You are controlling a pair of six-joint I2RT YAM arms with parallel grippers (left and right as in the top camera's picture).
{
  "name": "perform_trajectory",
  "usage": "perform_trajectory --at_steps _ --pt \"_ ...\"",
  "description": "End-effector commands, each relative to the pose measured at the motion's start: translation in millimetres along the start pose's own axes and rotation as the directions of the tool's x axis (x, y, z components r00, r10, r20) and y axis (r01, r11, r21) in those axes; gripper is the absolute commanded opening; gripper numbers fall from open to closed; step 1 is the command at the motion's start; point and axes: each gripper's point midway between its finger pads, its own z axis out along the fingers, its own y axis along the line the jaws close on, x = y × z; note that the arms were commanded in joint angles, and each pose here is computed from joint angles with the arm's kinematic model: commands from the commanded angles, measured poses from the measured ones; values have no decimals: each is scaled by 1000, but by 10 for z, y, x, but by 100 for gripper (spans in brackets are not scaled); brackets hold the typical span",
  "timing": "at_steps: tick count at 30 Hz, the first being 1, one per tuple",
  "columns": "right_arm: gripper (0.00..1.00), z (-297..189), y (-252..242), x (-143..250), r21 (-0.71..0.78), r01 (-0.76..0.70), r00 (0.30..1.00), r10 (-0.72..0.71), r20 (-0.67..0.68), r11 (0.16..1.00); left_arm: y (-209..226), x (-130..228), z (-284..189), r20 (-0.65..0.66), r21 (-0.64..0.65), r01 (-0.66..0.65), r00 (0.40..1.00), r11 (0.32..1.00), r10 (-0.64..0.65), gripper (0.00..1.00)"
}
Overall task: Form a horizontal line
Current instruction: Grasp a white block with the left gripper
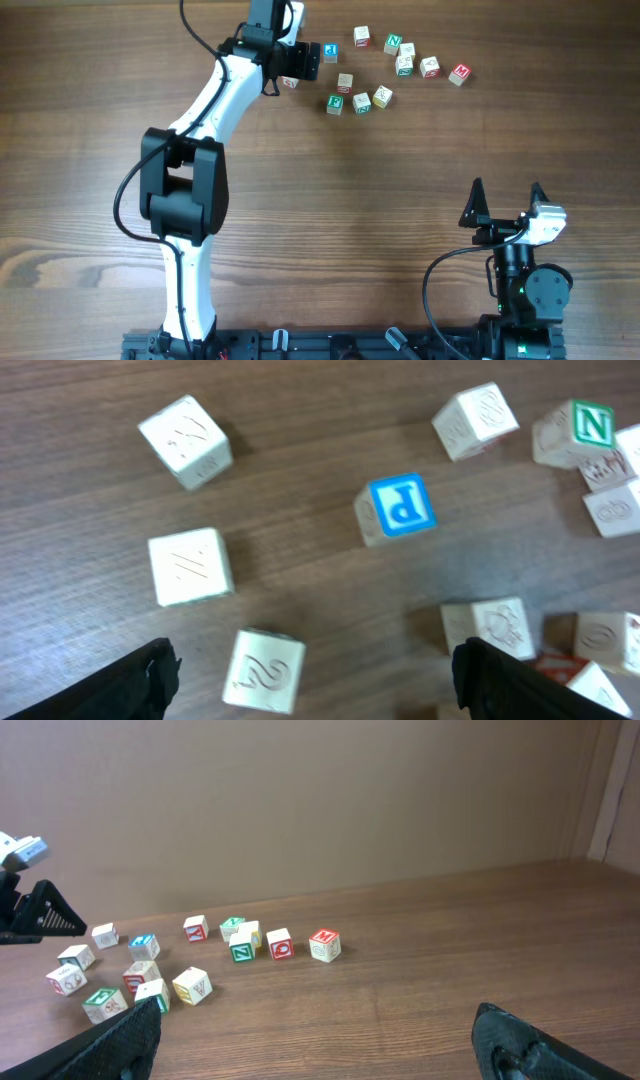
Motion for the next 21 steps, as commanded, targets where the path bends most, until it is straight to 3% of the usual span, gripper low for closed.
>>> perform_trajectory --at_steps 1,8,10,14,16,21 --pt "100 -2 32 -7 -17 18 1000 -18 4 1000 187 -21 137 18 -15 27 999 1000 -26 89" --pt "100 -2 31 -7 -16 18 1000 -18 4 1000 212 192 462 -16 -10 28 999 1000 -28 84" --pt "100 -2 32 -7 -17 18 1000 -18 4 1000 234 344 580 -54 -13 33 998 999 -34 79" --pt "100 -2 32 -7 -17 18 1000 -18 5 1000 252 508 645 -105 -17 41 994 999 -42 52" --pt "100 -2 32 -7 -17 18 1000 -18 4 1000 249 504 635 -106 -18 41 993 999 -42 30" --pt "100 -2 32 -7 -17 18 1000 -18 5 1000 196 419 421 -113 -17 42 993 999 -44 4"
